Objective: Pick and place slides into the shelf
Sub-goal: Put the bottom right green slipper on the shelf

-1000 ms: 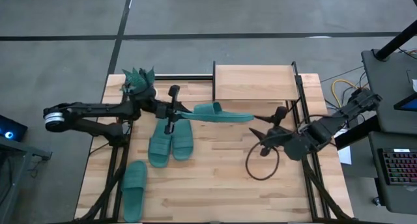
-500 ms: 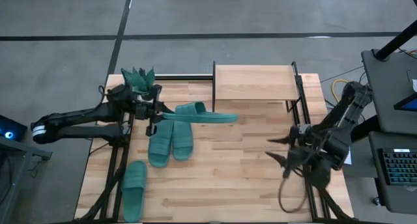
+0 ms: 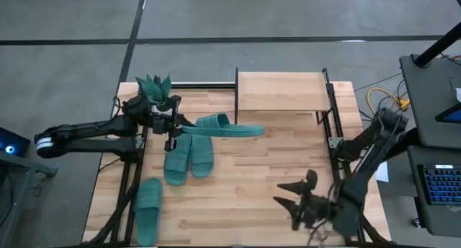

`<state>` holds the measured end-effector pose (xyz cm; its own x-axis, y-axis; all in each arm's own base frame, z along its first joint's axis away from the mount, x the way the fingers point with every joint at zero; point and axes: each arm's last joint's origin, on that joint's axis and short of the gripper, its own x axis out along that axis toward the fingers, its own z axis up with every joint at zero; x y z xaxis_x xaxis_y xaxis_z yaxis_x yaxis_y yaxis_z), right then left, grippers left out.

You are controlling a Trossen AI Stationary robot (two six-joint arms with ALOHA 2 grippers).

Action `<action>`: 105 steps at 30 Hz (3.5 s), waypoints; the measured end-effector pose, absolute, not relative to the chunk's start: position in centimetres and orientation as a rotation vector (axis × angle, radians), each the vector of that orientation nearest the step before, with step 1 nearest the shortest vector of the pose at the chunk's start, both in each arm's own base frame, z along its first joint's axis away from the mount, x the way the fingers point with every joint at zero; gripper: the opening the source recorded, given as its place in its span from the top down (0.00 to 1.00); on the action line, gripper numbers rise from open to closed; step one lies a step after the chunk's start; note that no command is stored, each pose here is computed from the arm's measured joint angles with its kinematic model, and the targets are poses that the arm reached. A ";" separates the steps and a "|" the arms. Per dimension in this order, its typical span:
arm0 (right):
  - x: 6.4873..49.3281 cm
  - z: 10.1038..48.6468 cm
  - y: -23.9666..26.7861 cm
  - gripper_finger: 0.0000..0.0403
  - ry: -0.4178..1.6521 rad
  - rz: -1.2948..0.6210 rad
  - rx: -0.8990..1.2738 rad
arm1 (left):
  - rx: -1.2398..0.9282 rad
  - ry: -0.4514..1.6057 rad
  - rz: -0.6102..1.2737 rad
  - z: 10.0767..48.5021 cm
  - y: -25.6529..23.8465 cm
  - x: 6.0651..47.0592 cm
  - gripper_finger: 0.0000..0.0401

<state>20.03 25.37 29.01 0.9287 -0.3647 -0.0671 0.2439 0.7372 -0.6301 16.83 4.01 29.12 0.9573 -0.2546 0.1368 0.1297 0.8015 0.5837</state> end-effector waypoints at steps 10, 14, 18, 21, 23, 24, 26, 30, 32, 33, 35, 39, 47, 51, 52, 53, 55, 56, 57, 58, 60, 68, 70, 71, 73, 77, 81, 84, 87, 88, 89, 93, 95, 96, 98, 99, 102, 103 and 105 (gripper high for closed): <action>26.8 29.6 32.7 0.52 0.275 -0.546 -0.879 | 0.571 -0.151 -0.252 27.9 4.3 18.0 0.96; 28.4 31.1 33.5 0.52 0.294 -0.587 -0.895 | 0.583 -0.106 -0.281 26.8 4.3 19.1 0.96; 28.9 32.8 32.9 0.52 0.290 -0.613 -0.852 | 0.593 -0.100 -0.315 26.1 4.0 20.3 0.96; 29.1 33.7 31.6 0.52 0.286 -0.636 -0.812 | 0.654 -0.111 -0.334 25.7 3.6 20.9 0.96; 29.0 34.2 30.8 0.52 0.286 -0.649 -0.796 | 0.663 -0.110 -0.343 25.6 3.4 21.3 0.96; 29.0 34.5 30.4 0.52 0.284 -0.655 -0.785 | 0.672 -0.116 -0.346 25.7 3.3 21.5 0.96; 28.9 34.9 29.8 0.52 0.284 -0.663 -0.776 | 0.678 -0.119 -0.349 25.8 3.2 21.7 0.96; 29.0 35.9 28.6 0.52 0.287 -0.682 -0.761 | 0.679 -0.102 -0.319 25.7 3.3 22.0 0.96; 28.9 36.8 27.9 0.52 0.278 -0.694 -0.727 | 0.679 -0.090 -0.297 25.7 3.4 22.1 0.96; 28.8 37.3 27.6 0.52 0.273 -0.700 -0.710 | 0.679 -0.086 -0.286 25.7 3.4 22.1 0.96; 28.3 38.4 26.9 0.52 0.256 -0.697 -0.672 | 0.681 -0.084 -0.268 25.7 3.5 22.1 0.96; 26.9 41.2 25.4 0.52 0.184 -0.612 -0.583 | 0.682 -0.083 -0.258 25.8 3.5 22.1 0.96; 22.7 44.6 20.3 0.52 0.173 0.137 -0.294 | 0.685 -0.093 -0.256 25.9 3.5 22.1 0.96; 22.3 42.9 17.8 0.52 0.367 -0.047 -0.262 | 0.685 -0.094 -0.256 25.9 3.5 22.1 0.96; 22.5 42.2 17.5 0.52 0.406 -0.116 -0.294 | 0.685 -0.094 -0.256 25.9 3.5 22.1 0.96; 22.7 41.5 17.3 0.52 0.440 -0.156 -0.319 | 0.685 -0.094 -0.255 25.9 3.5 22.1 0.96; 23.3 40.5 17.1 0.52 0.498 -0.173 -0.343 | 0.685 -0.094 -0.256 25.9 3.5 22.1 0.96; 23.5 40.3 17.2 0.52 0.510 -0.163 -0.338 | 0.685 -0.094 -0.256 25.9 3.5 22.1 0.96; 23.8 40.2 17.2 0.52 0.525 -0.152 -0.335 | 0.684 -0.094 -0.256 25.9 3.5 22.1 0.96; 24.1 40.1 17.1 0.52 0.544 -0.137 -0.333 | 0.683 -0.092 -0.256 25.9 3.5 22.1 0.96; 24.9 39.9 17.1 0.52 0.578 -0.133 -0.346 | 0.681 -0.088 -0.256 25.8 3.5 22.2 0.96; 28.8 40.4 16.8 0.52 0.792 -0.232 -0.451 | 0.672 -0.077 -0.240 25.7 3.6 22.3 0.96; 29.8 40.3 16.8 0.52 0.852 -0.256 -0.472 | 0.657 -0.078 -0.237 25.8 3.6 22.2 0.96; 30.3 40.3 16.8 0.52 0.876 -0.266 -0.479 | 0.657 -0.079 -0.237 25.8 3.6 22.2 0.96; 30.9 40.3 16.7 0.52 0.928 -0.288 -0.484 | 0.656 -0.079 -0.237 25.8 3.6 22.2 0.96; 32.6 40.1 16.5 0.52 0.952 -0.302 -0.476 | 0.654 -0.075 -0.240 25.7 3.6 22.3 0.96; 33.5 39.9 16.2 0.52 0.970 -0.287 -0.531 | 0.653 -0.074 -0.241 25.7 3.6 22.3 0.96; 33.8 39.8 15.3 0.52 0.983 -0.306 -0.525 | 0.652 -0.074 -0.241 25.7 3.6 22.3 0.96; 34.1 39.8 14.5 0.52 0.989 -0.326 -0.518 | 0.652 -0.073 -0.242 25.6 3.6 22.2 0.96; 34.2 39.8 14.3 0.52 0.991 -0.331 -0.517 | 0.651 -0.070 -0.243 25.6 3.6 22.2 0.96; 34.3 39.8 14.2 0.52 0.992 -0.334 -0.516 | 0.650 -0.070 -0.244 25.6 3.6 22.2 0.96; 34.7 39.6 13.3 0.52 1.027 -0.313 -0.485 | 0.649 -0.067 -0.246 25.5 3.5 22.2 0.96; 34.9 39.2 12.9 0.52 1.051 -0.304 -0.470 | 0.649 -0.066 -0.246 25.4 3.5 22.2 0.96; 35.0 39.0 12.7 0.52 1.059 -0.310 -0.471 | 0.649 -0.067 -0.246 25.4 3.5 22.2 0.96; 35.2 38.5 12.4 0.52 1.080 -0.319 -0.486 | 0.649 -0.067 -0.247 25.4 3.5 22.2 0.96; 35.3 38.3 12.1 0.52 1.091 -0.325 -0.496 | 0.649 -0.067 -0.247 25.5 3.5 22.2 0.96; 35.7 37.7 11.4 0.52 1.117 -0.348 -0.527 | 0.651 -0.072 -0.245 25.5 3.5 22.2 0.96; 35.8 37.4 11.1 0.52 1.128 -0.351 -0.533 | 0.651 -0.073 -0.245 25.5 3.5 22.2 0.96; 36.0 37.0 10.7 0.52 1.150 -0.355 -0.537 | 0.651 -0.073 -0.244 25.5 3.5 22.2 0.96</action>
<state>35.97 10.71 37.02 0.3747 -0.5276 -0.7624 -0.0058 0.8210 -0.5709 22.18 3.51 25.52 0.9688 -0.2478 -0.0090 0.2020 0.7677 0.6081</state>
